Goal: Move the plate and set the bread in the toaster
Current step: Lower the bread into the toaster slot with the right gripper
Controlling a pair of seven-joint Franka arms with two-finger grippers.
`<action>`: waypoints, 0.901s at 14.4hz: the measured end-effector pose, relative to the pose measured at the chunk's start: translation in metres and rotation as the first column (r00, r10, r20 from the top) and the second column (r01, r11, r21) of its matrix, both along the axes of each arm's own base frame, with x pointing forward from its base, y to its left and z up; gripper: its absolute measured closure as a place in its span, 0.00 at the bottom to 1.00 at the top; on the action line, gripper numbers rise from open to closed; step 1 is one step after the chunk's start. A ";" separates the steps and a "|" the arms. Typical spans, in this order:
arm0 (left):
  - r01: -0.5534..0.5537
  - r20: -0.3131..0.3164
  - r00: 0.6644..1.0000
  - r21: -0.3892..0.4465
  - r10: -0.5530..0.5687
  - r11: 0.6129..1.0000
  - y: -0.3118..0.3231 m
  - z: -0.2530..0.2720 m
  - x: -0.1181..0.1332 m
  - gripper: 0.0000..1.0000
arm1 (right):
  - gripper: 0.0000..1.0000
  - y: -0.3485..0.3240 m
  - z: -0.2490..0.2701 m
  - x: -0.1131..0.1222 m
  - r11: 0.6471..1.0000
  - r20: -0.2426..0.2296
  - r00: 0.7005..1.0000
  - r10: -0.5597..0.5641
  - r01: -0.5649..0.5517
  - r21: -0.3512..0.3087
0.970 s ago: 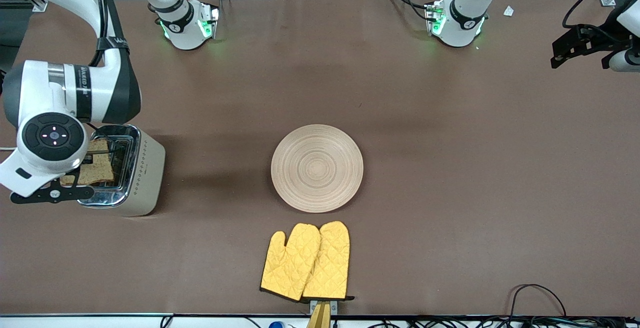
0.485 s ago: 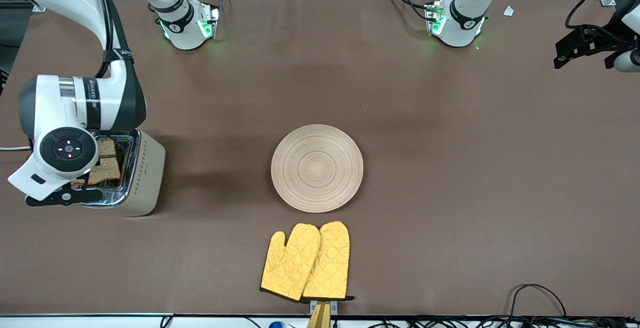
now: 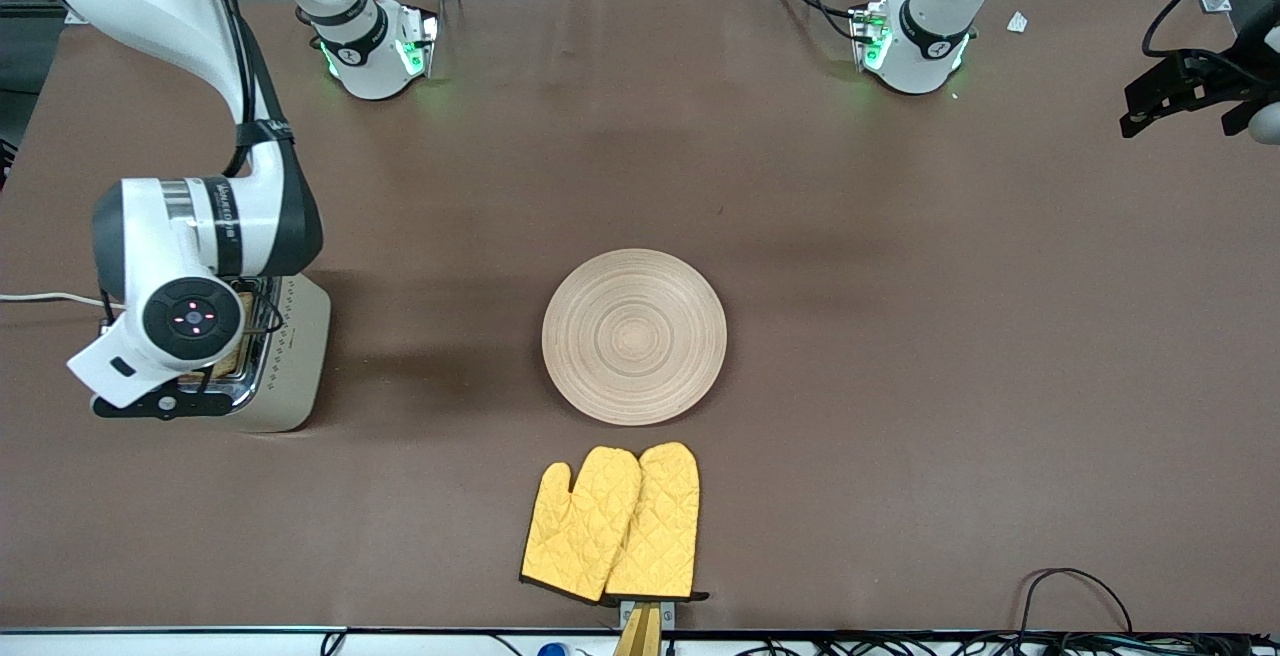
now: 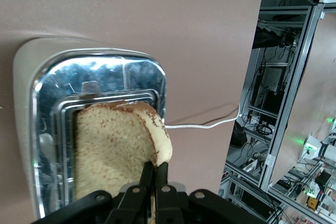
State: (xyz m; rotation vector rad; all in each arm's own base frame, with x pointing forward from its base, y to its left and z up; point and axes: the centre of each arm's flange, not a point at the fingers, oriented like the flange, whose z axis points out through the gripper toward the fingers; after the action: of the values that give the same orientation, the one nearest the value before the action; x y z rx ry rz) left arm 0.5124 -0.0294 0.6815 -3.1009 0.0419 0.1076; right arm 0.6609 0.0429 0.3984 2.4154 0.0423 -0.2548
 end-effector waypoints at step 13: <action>-0.033 0.001 0.999 0.001 0.033 0.999 0.007 0.000 0.000 0.00 | 0.07 0.016 0.055 -0.016 0.938 0.073 0.975 -0.210 0.179 0.297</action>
State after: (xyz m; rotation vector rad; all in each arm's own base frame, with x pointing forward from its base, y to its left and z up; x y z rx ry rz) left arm 0.5126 -0.0224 0.6818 -3.1010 -0.0098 0.1068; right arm 0.6449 0.0587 0.4534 2.7249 -0.2238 -0.2246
